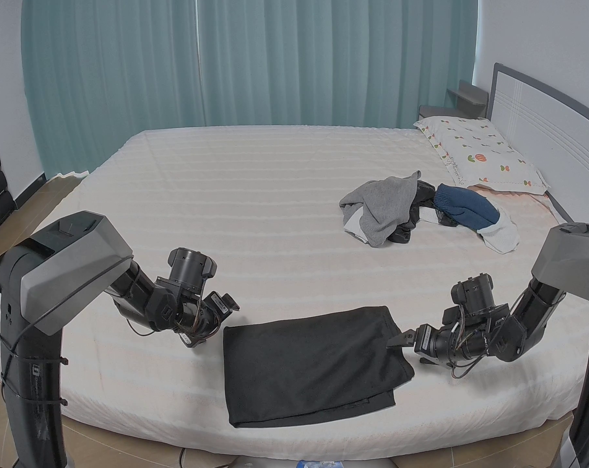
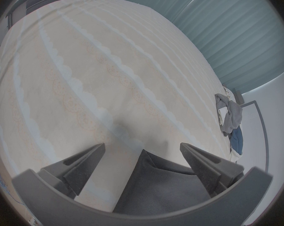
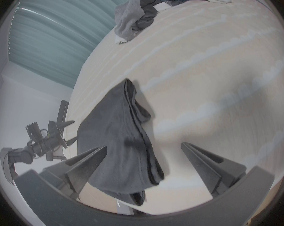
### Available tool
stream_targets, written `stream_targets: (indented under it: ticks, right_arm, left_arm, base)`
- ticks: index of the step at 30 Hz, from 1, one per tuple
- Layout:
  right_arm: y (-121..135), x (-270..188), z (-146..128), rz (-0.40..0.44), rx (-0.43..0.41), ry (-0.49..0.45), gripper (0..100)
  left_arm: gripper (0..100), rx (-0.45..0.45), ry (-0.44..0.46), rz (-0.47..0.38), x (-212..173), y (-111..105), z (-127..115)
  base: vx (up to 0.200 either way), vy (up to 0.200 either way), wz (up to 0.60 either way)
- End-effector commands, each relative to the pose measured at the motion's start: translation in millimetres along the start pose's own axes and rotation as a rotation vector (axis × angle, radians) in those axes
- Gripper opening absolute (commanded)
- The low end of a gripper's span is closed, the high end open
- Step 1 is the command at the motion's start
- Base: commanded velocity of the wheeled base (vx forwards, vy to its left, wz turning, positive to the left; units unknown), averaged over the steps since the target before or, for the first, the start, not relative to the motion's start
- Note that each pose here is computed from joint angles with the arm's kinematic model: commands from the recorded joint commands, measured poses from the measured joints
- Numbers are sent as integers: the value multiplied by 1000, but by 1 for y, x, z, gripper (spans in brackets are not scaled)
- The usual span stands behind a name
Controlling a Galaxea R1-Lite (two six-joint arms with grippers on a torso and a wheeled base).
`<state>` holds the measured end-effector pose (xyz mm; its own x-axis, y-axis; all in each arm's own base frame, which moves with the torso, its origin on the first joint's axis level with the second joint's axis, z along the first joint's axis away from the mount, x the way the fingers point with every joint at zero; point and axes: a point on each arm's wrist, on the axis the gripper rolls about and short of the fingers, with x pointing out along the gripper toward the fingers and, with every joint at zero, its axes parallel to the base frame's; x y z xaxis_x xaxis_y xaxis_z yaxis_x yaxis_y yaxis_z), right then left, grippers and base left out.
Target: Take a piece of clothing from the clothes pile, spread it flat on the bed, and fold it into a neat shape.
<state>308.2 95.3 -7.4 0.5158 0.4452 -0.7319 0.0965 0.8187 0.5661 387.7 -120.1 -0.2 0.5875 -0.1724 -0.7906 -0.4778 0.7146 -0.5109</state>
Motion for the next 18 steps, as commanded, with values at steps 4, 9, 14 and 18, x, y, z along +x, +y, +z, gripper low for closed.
stream_targets:
  ticks: [4,9,14,18]
  right_arm:
    - [-4,-6,-13,-8,-8,27,100]
    - [-2,-2,-21,-21,-16,46,0]
    - [-1,-12,-24,-20,-19,43,0]
    - [1,-30,-29,-10,-24,34,0]
  left_arm:
    - [100,-9,-6,-8,-4,0,3]
    - [100,-9,-5,-7,-4,0,3]
    - [100,-9,-4,-5,-4,0,3]
    - [100,-9,-5,-7,-4,0,3]
  base:
    - [0,0,0]
    - [0,0,0]
    - [0,0,0]
    - [0,0,0]
